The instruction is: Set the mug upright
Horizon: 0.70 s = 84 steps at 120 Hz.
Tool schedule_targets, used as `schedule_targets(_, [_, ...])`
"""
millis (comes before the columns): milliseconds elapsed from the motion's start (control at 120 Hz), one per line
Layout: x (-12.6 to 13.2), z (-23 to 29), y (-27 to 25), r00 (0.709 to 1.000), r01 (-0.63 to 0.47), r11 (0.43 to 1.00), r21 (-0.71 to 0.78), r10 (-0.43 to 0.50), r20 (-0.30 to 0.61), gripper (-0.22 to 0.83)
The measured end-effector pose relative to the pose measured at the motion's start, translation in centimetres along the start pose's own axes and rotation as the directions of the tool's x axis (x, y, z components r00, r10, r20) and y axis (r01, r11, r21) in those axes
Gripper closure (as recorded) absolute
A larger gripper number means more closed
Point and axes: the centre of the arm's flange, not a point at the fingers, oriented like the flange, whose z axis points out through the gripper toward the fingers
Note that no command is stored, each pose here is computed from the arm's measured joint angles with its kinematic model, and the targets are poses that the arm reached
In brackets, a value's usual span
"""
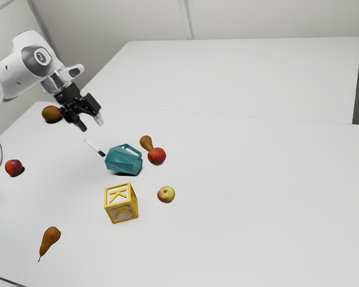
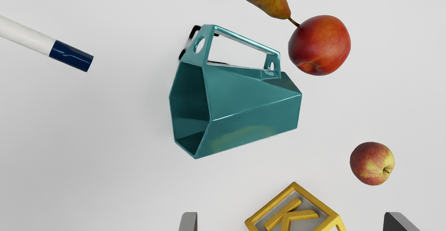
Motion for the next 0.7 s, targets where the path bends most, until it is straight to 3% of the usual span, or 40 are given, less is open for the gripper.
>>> schedule_targets(700, [2.1, 9.5, -4.3, 0.994, -0.104, 0.98, -0.17, 0.096, -0.054, 0.03])
